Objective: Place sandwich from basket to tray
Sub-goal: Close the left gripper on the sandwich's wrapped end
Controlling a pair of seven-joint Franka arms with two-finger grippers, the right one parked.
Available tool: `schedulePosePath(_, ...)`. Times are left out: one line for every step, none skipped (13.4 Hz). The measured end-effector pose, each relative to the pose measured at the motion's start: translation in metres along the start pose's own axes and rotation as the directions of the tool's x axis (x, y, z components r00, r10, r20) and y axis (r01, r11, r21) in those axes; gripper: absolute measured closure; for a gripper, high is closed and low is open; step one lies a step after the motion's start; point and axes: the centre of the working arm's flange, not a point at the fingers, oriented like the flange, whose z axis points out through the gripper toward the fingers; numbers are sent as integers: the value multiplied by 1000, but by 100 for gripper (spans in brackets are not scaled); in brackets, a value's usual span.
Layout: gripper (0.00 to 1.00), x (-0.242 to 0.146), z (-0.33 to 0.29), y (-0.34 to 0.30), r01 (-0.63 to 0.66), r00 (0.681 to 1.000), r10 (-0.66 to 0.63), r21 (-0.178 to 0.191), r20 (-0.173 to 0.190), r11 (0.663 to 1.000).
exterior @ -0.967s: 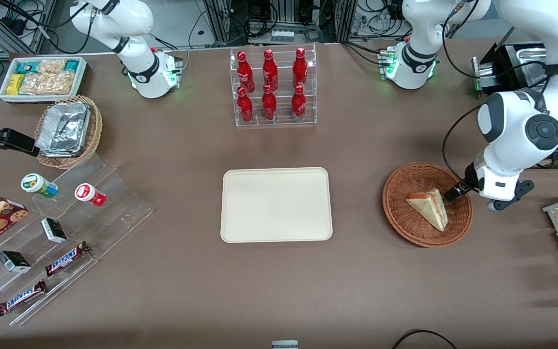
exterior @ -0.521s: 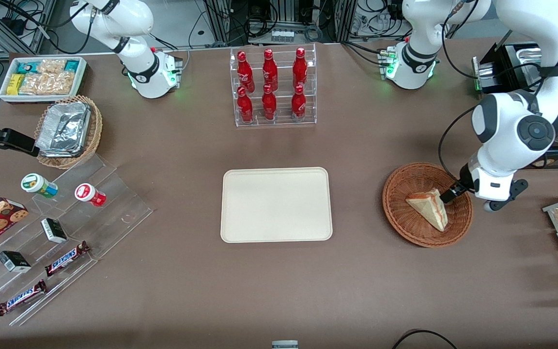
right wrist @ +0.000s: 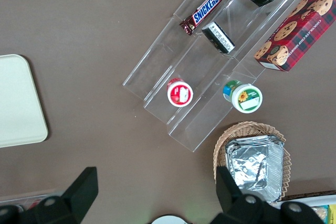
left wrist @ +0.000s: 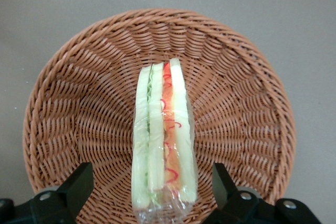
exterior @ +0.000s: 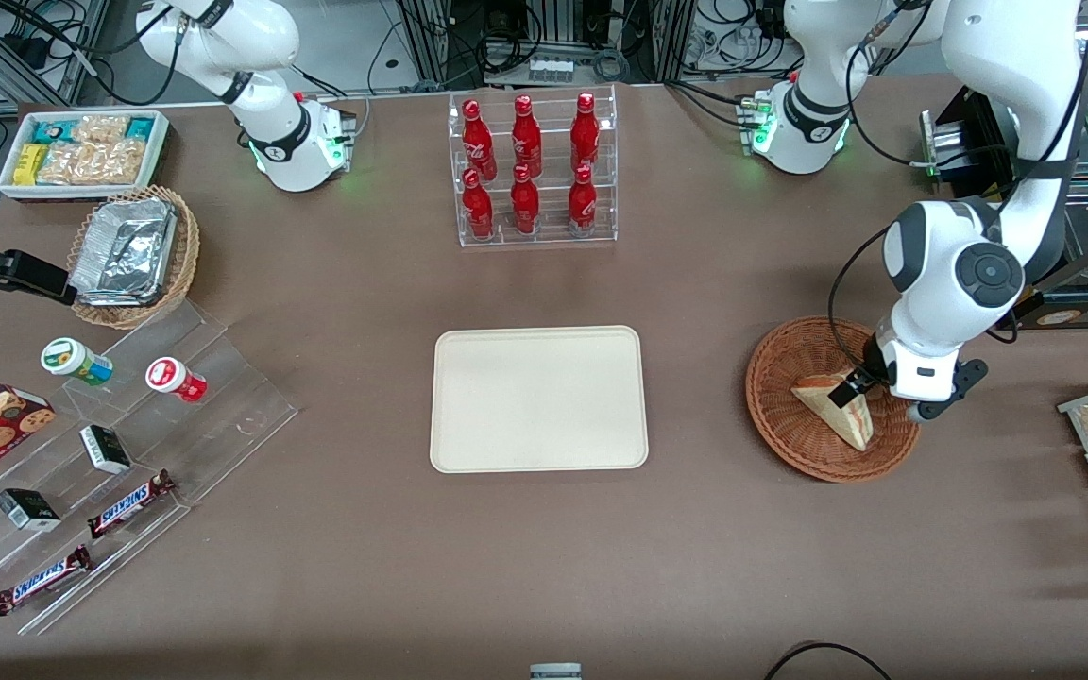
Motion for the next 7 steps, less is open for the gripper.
schedulePosePath(0, -1, 6, -1, 0, 1000, 0, 3, 3, 1000)
schedulePosePath(0, -2, 12, -2, 1, 1000, -2, 7, 7, 1000)
schedulePosePath(0, -3, 18, -3, 8, 1000, -8, 10, 10, 1000)
schedulePosePath(0, -3, 22, -3, 24, 1000, -24, 9, 8, 1000)
schedulePosePath(4, -3, 26, -2, 45, 999, -45, 4, 3, 999)
schedulePosePath(4, -3, 29, -2, 60, 998, -60, 4, 2, 998)
schedulePosePath(11, -3, 31, -2, 67, 998, -67, 3, 1, 998)
